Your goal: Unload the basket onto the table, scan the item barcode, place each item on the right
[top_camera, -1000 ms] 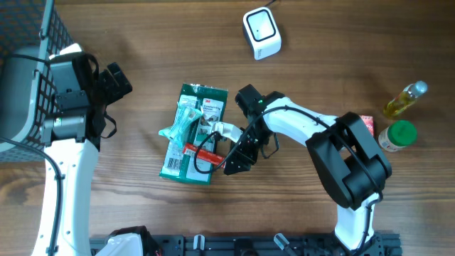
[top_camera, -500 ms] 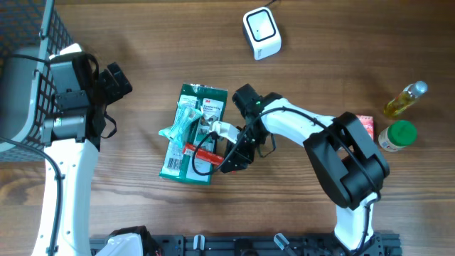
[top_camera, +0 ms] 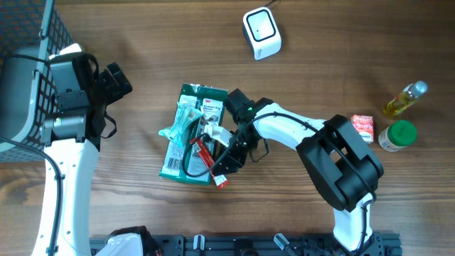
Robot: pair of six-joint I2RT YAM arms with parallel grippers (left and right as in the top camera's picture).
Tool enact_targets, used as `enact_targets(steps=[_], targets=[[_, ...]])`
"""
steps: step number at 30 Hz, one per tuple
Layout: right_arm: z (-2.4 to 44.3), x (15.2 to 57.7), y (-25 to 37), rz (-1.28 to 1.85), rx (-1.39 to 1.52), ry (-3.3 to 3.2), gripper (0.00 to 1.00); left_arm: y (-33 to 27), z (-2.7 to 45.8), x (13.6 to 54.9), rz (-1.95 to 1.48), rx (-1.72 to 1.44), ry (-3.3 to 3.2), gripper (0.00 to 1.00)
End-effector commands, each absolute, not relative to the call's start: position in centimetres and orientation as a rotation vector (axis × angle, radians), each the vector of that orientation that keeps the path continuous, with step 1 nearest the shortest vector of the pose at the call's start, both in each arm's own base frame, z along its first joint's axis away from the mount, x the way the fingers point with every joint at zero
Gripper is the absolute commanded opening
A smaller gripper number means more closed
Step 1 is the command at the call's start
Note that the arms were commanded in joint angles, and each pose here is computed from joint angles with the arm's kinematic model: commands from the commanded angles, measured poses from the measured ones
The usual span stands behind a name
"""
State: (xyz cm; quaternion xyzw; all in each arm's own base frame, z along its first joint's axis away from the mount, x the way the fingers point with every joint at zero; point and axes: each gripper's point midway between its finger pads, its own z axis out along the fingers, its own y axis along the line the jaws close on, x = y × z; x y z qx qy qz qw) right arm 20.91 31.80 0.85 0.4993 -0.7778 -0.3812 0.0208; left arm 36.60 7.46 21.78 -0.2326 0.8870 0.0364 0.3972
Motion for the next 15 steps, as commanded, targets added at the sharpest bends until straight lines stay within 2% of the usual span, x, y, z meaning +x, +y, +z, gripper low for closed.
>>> enact_targets(steps=[1,7,15], targets=[[-0.3,21.5,32.1,-1.059,1.158,-2.565,0.49,7.9,22.1,36.7,0.109,-0.589,2.236,1.0],[-2.6,21.5,30.6,-0.692,0.966,-2.738,0.36,7.9,22.2,36.7,0.109,-0.589,2.236,1.0],[-2.8,19.5,29.6,-0.594,0.907,-2.693,0.33,7.9,22.2,36.7,0.109,-0.589,2.236,1.0]])
